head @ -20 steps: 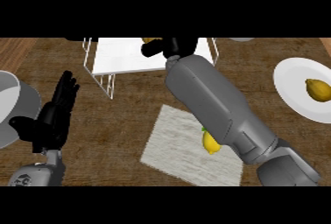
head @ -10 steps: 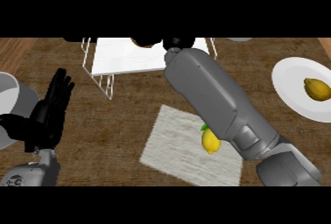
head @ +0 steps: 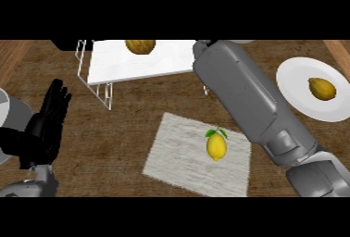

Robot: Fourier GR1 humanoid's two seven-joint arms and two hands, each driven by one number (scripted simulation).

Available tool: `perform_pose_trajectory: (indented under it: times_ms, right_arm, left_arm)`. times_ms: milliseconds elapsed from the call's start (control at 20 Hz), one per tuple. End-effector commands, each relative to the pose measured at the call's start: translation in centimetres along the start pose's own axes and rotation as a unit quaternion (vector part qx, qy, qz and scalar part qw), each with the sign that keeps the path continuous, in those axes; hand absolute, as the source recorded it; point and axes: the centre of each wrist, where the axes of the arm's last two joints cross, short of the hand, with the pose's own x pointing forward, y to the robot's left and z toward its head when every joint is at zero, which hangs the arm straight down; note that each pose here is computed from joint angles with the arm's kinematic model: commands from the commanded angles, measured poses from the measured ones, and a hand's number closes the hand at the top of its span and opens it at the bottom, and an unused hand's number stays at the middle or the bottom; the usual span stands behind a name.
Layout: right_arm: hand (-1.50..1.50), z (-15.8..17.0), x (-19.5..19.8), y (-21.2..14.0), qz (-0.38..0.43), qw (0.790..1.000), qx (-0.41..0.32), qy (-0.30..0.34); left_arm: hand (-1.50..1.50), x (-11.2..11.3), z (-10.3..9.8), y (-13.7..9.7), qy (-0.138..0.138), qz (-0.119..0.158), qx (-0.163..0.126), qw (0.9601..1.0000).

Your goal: Pick the squash from the placemat and place it in the tiered shelf

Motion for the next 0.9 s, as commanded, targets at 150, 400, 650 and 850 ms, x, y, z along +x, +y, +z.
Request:
perform_pose_trajectory:
  times_ms: [150, 400, 650, 850]
  right_arm:
    - [-1.5, -2.2, -2.9, -6.6, -0.022, 0.998, -0.041, 0.052]
    - [-1.5, -0.2, -3.2, -11.7, -0.019, 0.999, -0.012, 0.049]
    - [-1.5, 3.4, -5.0, -16.9, -0.04, 0.999, 0.0, 0.037]
    - [-1.5, 4.0, -4.7, -20.9, -0.038, 0.999, -0.009, 0.027]
  left_arm:
    - [0.0, -1.3, 1.0, 1.3, 0.007, 0.0, 0.02, 0.9998]
    - [0.0, 0.0, 1.1, 0.8, 0.004, 0.001, 0.021, 0.9998]
    - [0.0, -1.1, 1.2, 1.3, 0.01, 0.006, 0.016, 0.9998]
    - [0.0, -0.3, 0.6, -0.2, -0.008, -0.006, 0.013, 0.9999]
